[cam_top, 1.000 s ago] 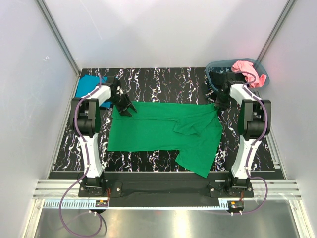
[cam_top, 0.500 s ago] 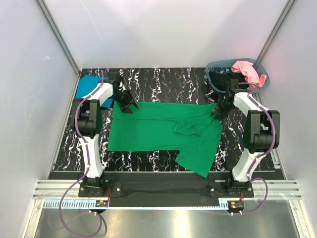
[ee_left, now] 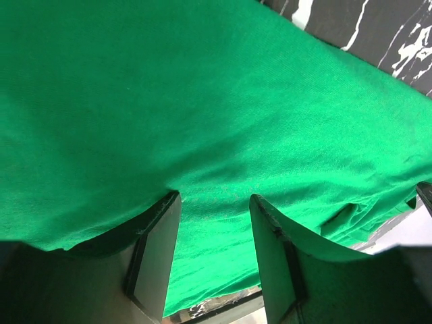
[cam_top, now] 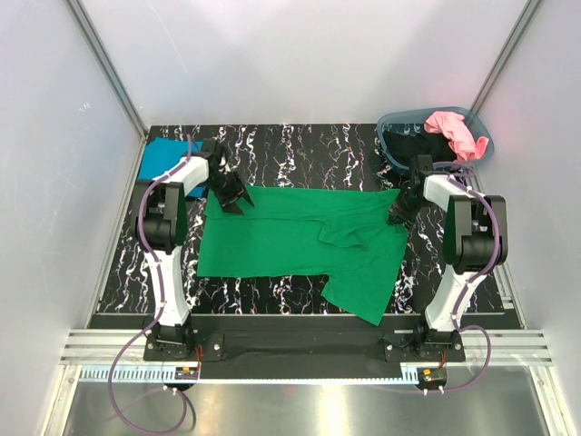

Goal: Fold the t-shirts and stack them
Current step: Fold the tshirt

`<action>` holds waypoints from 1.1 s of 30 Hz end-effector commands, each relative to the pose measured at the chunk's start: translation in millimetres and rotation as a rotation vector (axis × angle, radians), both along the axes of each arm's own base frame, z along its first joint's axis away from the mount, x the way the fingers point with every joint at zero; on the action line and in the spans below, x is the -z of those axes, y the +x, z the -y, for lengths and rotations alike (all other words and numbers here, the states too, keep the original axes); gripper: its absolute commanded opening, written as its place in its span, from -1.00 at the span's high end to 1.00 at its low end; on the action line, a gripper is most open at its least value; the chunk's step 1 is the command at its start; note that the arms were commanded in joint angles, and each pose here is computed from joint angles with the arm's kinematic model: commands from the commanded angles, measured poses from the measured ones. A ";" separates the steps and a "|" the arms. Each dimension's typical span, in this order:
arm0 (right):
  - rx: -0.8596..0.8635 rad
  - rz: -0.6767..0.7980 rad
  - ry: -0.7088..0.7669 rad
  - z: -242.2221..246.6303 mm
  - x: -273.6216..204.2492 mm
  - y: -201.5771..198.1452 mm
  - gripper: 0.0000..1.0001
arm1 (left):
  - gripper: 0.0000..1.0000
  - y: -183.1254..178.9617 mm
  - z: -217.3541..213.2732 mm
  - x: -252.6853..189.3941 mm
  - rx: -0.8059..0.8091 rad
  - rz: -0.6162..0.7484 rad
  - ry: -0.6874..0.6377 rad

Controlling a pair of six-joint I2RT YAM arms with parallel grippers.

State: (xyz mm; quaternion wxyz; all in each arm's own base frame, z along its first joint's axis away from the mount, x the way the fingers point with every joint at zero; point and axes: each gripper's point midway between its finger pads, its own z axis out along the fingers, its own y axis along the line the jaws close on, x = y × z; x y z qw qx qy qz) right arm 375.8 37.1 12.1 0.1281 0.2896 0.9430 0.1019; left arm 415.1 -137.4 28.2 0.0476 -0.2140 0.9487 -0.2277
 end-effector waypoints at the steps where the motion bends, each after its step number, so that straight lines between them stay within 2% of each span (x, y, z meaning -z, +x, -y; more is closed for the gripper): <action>1: 0.029 0.015 -0.120 24.5 -4.4 -2.1 1.00 | -0.04 1.9 -21.1 13.6 -0.052 -0.021 0.072; 6: -0.008 0.042 -0.184 37.4 -17.3 6.1 1.00 | -0.04 2.7 -30.7 19.4 -0.062 -0.040 0.097; 9: -0.076 0.040 -0.100 21.3 -21.5 12.0 0.66 | -0.04 7.8 -29.6 13.8 -0.055 -0.026 0.091; 11: -0.087 0.096 -0.038 8.9 -41.2 14.4 0.40 | -0.04 10.0 -24.3 2.6 -0.048 -0.014 0.063; 14: -0.100 0.156 0.008 -0.3 -69.8 9.5 0.22 | -0.04 16.7 -17.6 -34.1 -0.010 0.062 0.052; 17: -0.134 0.157 0.073 -13.3 -88.8 -9.2 0.19 | -0.04 16.4 -2.5 -77.6 0.047 0.163 0.061; 20: -0.179 0.152 0.159 -33.2 -95.0 -32.9 0.19 | -0.05 1.4 36.6 -103.6 0.110 0.238 -0.018; 21: -0.191 0.134 0.204 -41.5 -90.1 -43.5 0.21 | -0.05 -10.0 61.9 -111.4 0.139 0.239 -0.092; 22: -0.201 0.127 0.217 -46.4 -87.7 -48.6 0.22 | -0.04 -4.2 79.5 -121.5 0.156 0.309 -0.155; 25: -0.270 0.103 0.266 -71.7 -77.0 -67.0 0.25 | -0.04 -31.6 129.0 -115.1 0.218 0.309 -0.283; 27: -0.331 0.062 0.267 -91.3 -67.6 -77.7 0.26 | -0.03 -48.4 158.5 -103.4 0.285 0.279 -0.306; 30: -0.375 0.032 0.183 -100.2 -54.9 -86.6 0.20 | -0.01 -65.8 187.0 -86.0 0.359 0.255 -0.298; 33: -0.359 0.030 0.108 -91.3 -40.7 -89.8 0.11 | -0.01 -71.5 199.2 -68.6 0.373 0.244 -0.287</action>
